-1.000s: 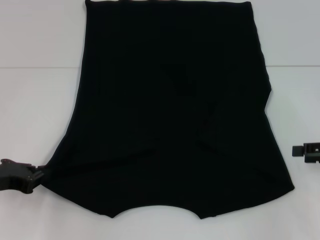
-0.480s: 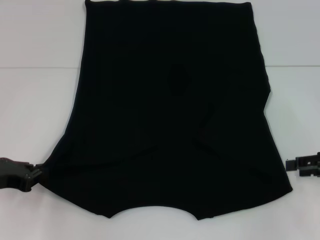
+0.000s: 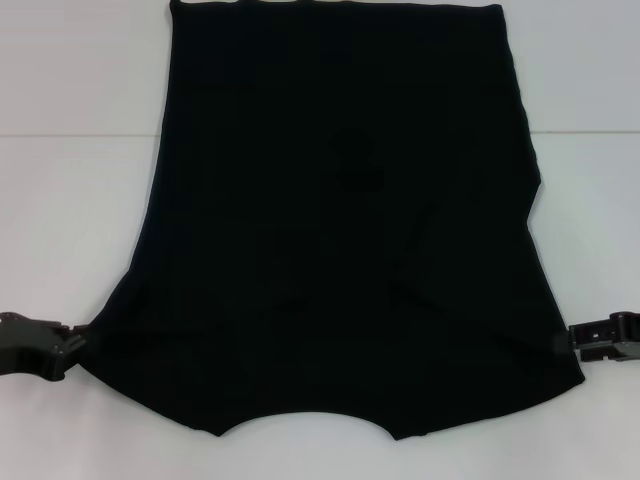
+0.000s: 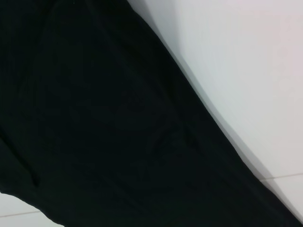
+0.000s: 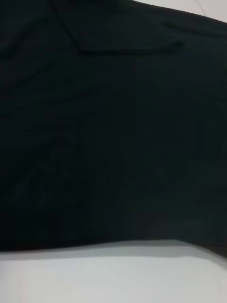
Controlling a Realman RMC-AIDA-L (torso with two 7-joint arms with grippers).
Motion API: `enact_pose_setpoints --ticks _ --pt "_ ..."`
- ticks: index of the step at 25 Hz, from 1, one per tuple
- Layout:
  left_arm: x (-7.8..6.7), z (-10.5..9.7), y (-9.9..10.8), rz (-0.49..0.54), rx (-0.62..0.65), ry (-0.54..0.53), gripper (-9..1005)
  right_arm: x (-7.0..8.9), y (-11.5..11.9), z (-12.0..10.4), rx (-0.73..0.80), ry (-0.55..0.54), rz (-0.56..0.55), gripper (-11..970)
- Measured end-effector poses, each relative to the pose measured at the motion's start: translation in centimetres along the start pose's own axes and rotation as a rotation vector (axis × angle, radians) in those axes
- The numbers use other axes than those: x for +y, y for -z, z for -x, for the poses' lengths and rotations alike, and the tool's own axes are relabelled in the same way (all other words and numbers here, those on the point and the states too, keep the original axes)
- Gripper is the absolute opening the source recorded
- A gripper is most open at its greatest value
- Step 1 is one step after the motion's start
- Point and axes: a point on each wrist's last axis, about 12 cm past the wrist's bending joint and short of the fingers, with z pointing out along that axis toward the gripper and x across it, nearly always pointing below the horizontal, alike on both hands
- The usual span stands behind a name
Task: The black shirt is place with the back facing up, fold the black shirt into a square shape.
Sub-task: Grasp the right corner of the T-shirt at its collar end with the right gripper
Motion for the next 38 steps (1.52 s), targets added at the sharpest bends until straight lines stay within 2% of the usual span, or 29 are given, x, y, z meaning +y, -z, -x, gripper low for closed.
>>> enact_pose_setpoints --ticks 30,38 --pt "0.2 0.2 0.0 0.011 -0.012 -0.005 62 2.6 -2.1 0.5 0.057 0.056 0.066 644" --pt "0.2 0.5 -0.1 0.009 -0.015 -0.011 63 2.8 -2.3 0.5 0.081 0.079 0.047 410"
